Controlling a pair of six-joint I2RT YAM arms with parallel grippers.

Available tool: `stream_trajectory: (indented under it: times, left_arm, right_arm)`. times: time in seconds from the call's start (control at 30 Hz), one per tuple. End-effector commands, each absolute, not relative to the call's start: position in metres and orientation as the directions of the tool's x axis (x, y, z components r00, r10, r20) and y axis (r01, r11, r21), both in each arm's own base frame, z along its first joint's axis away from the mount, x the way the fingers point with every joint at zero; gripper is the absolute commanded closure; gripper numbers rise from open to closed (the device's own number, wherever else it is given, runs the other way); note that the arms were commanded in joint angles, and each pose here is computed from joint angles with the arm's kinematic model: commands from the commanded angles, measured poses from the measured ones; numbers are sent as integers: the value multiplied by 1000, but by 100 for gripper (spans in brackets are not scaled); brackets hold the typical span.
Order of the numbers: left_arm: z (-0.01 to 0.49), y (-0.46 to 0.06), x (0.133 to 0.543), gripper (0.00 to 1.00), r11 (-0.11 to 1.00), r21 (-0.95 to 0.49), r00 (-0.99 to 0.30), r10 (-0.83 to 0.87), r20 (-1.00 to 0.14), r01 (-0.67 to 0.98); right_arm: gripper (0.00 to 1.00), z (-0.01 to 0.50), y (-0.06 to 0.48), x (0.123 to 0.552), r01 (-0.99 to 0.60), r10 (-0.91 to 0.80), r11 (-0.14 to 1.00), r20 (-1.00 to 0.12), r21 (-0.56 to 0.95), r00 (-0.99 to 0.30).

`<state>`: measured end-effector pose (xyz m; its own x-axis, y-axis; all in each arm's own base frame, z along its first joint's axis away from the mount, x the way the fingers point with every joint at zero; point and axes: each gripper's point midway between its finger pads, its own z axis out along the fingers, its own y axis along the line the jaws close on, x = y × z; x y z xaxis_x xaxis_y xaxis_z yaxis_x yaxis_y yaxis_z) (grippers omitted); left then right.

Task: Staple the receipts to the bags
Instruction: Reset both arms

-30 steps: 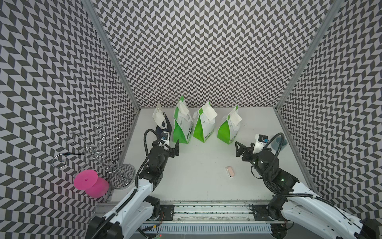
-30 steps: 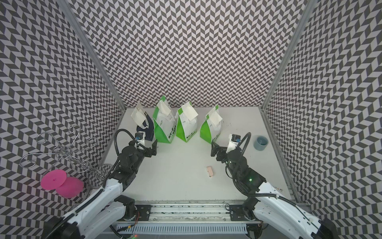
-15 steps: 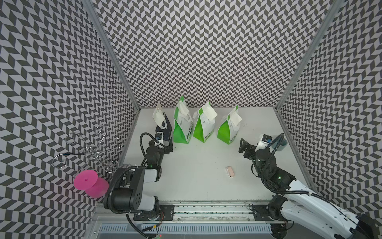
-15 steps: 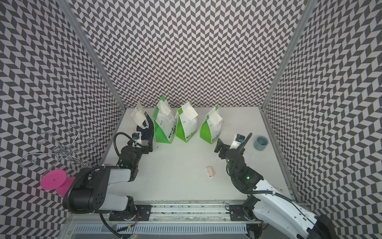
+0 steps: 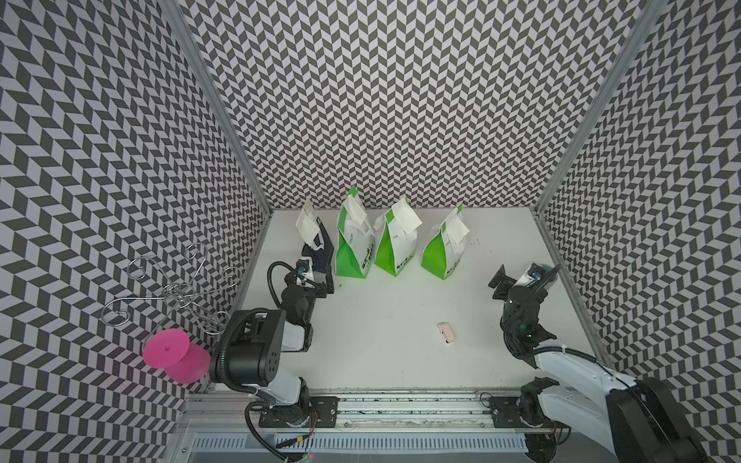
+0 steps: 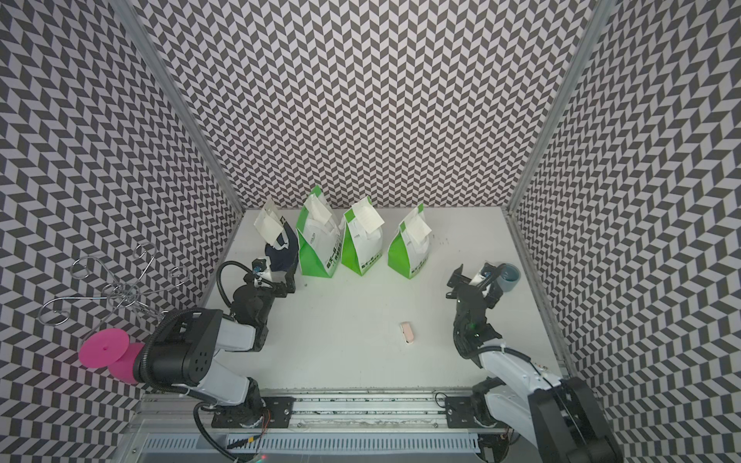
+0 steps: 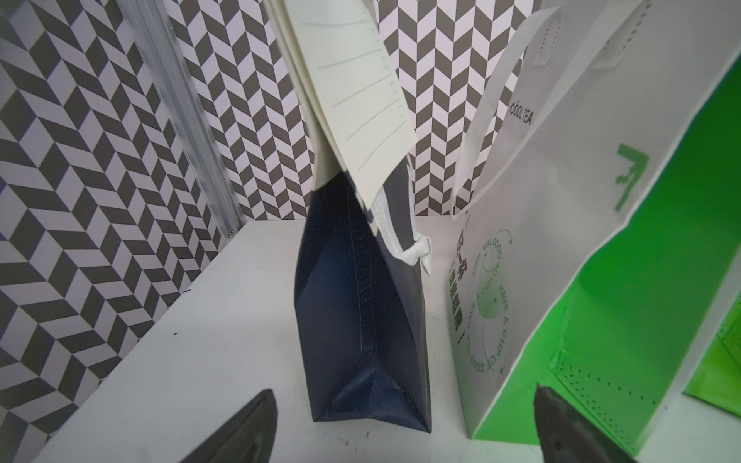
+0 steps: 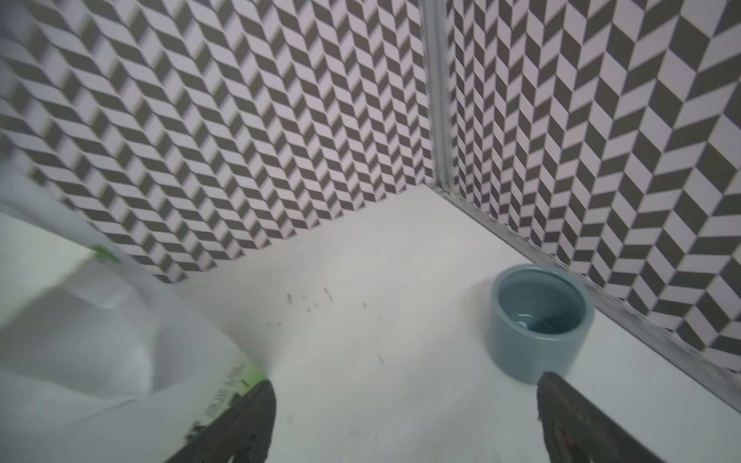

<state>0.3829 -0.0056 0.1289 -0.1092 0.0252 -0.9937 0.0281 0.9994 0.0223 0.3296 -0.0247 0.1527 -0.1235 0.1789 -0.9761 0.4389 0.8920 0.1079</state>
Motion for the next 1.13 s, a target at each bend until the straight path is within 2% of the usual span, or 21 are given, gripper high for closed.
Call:
stream_trajectory:
  times: [0.0,0.1,0.27,0.37,0.43,0.47,0.53,0.67,0.83,1.1]
  left_arm:
    - [144,-2,386,0,1000,10,-54,10,-998,4]
    - [144,-2,386,0,1000,10,-57,10,-998,2]
    - [144,-2,386,0,1000,9,-58,9,-998,3]
    - [144,-2,386,0,1000,8,-58,8,-998,3]
    - [144,-2,386,0,1000,8,-58,8,-998,4]
    - [145,-2,386,0,1000,6,-55,7,-998,6]
    - [145,-2,386,0,1000,4,-54,4,-999,10]
    - [144,-2,386,0,1000,6,-58,6,-998,11]
    - [144,-3,387,0,1000,7,-57,7,-998,10]
    - [143,-2,388,0,1000,9,-61,9,-998,7]
  right_arm:
    - [0,174,-27,342,394,99,915,-995,84,-17]
    - [0,173,-18,350,314,26,949,-1000,29,14]
    - [1,166,-11,378,233,33,972,-999,39,29]
    - [1,149,-11,385,158,61,986,-996,51,-58]
    - [1,153,-10,370,140,50,989,-998,53,29]
    - [1,158,-10,372,150,49,987,-998,55,47]
    - [1,148,-10,385,157,56,987,-997,47,-50]
    - [1,163,-11,378,155,56,986,-997,64,54]
    - [1,153,-11,382,159,64,985,-998,61,-14]
    - [1,156,-11,380,157,62,986,-998,63,9]
